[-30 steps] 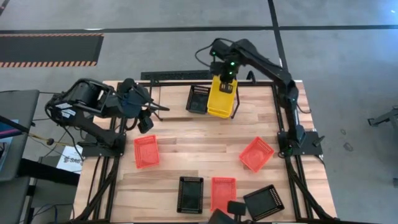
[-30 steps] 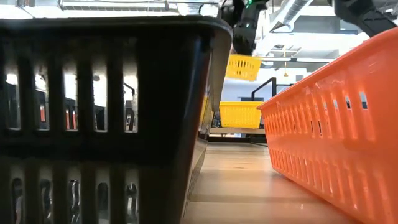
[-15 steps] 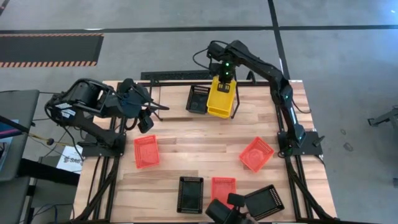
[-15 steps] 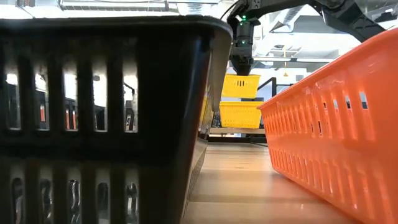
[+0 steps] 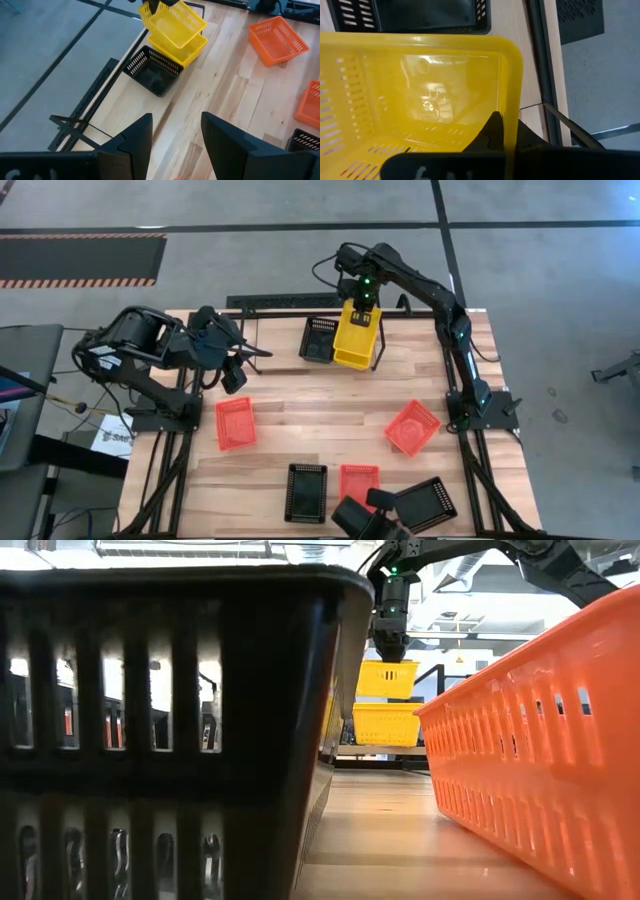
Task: Stack baskets on shelf by color
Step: Stack the yellow basket on the yellow basket on the shelf
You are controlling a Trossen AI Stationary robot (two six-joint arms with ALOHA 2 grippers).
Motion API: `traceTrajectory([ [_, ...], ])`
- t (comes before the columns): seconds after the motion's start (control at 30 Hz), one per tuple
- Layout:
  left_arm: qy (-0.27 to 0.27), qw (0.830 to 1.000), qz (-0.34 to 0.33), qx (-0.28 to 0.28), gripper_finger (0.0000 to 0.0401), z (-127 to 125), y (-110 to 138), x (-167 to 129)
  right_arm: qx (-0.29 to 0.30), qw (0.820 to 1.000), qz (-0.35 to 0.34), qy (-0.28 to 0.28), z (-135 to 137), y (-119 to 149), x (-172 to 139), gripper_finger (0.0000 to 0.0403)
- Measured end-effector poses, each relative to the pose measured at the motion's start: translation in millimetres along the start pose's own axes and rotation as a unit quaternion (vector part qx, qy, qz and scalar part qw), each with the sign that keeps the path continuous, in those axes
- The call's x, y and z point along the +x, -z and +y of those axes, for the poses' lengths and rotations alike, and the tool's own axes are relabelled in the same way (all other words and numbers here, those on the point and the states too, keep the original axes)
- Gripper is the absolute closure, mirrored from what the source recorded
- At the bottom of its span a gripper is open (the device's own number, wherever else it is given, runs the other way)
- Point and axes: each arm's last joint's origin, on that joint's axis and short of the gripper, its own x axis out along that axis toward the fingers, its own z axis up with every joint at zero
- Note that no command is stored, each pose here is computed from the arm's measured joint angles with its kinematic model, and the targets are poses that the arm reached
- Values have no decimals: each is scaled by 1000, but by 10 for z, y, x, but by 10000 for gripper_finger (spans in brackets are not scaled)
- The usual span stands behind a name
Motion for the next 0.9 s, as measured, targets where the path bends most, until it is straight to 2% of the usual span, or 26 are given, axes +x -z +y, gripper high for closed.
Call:
traceTrajectory([
  [0.23,-2,1000,-1,0,244,1,-1,0,11,1000,-3,-6,6,-3,0,402],
  [0.43,-3,1000,-1,0,244,2,-1,0,26,999,38,0,15,30,185,402],
  [0.6,-3,1000,-2,0,244,2,-1,0,14,998,57,-9,71,24,364,402],
  [0.9,-4,1000,-2,0,244,3,-2,1,6,998,57,-8,63,24,377,399],
])
